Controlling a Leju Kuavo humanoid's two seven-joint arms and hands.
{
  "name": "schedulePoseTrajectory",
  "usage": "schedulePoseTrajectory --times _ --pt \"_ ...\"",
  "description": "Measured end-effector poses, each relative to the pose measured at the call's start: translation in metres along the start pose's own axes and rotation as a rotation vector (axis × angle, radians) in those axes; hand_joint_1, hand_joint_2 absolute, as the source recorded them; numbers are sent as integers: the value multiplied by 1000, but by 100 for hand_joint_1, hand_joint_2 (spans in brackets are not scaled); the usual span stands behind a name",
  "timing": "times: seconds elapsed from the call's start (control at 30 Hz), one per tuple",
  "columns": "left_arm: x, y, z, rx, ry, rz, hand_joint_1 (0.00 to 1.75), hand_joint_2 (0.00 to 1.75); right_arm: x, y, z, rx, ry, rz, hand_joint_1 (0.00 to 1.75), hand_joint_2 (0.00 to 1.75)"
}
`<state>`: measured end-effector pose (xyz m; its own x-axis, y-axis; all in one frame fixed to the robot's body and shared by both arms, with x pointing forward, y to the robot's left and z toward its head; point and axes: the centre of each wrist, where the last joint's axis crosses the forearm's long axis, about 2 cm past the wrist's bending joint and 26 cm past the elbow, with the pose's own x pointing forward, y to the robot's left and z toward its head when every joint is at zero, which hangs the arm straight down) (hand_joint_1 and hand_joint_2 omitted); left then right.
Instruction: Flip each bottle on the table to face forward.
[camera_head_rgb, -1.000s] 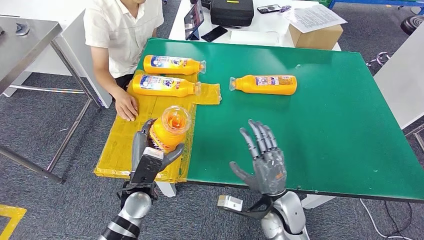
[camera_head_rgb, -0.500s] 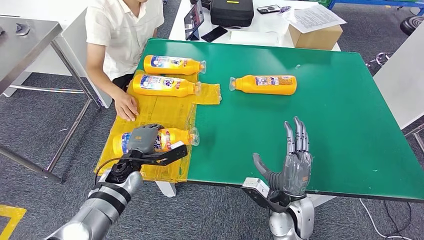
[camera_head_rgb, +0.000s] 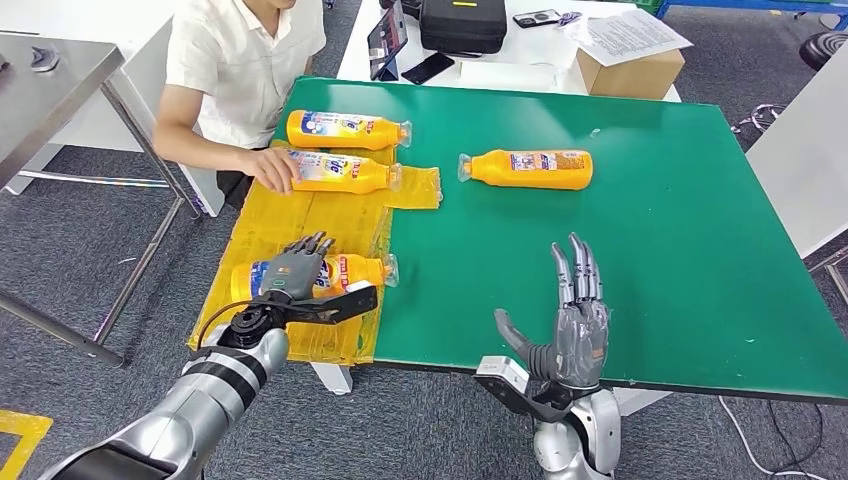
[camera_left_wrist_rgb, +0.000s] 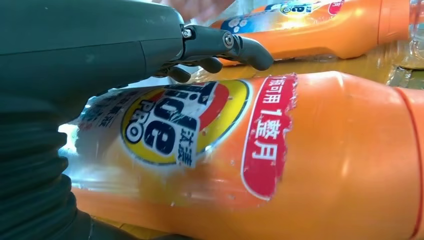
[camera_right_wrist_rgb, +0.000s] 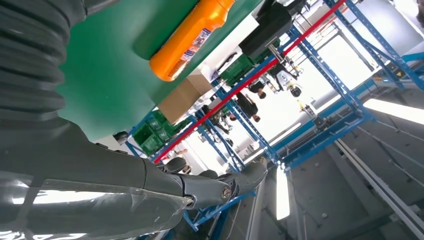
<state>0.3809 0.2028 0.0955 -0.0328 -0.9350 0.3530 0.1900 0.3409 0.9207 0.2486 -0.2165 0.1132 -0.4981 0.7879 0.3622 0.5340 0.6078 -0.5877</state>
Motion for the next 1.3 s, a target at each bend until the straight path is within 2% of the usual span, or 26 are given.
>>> schedulePoseTrajectory --times 0.17,0.3,0.4,0.53,0.67,0.83,0.97,1.07,1.17,1.3 --pt "4 0 -2 -66 -40 58 0 175 -1 1 0 9 6 -5 0 175" --pt "7 7 -9 -204 -152 268 0 175 -3 1 1 6 -4 -20 0 0" --pt "10 9 -10 -277 -257 431 0 175 -6 3 1 1 -23 -37 0 0" --pt "16 4 -1 -253 -340 545 0 175 -9 3 4 27 -40 -14 0 175" --pt "33 -3 21 -90 -394 564 0 175 -16 0 7 78 -22 54 0 175" --pt "50 -4 40 7 -465 590 0 175 -26 -3 12 117 20 90 0 175" --pt "69 -4 69 388 -559 671 0 175 -43 -6 19 201 127 174 0 175" --pt "89 -6 99 600 -587 723 0 175 -62 -12 19 240 115 240 0 175" --pt "103 -8 121 684 -635 716 0 175 -77 -16 17 269 102 279 0 175" --pt "113 -6 135 737 -712 683 0 175 -89 -14 11 307 101 310 0 175"
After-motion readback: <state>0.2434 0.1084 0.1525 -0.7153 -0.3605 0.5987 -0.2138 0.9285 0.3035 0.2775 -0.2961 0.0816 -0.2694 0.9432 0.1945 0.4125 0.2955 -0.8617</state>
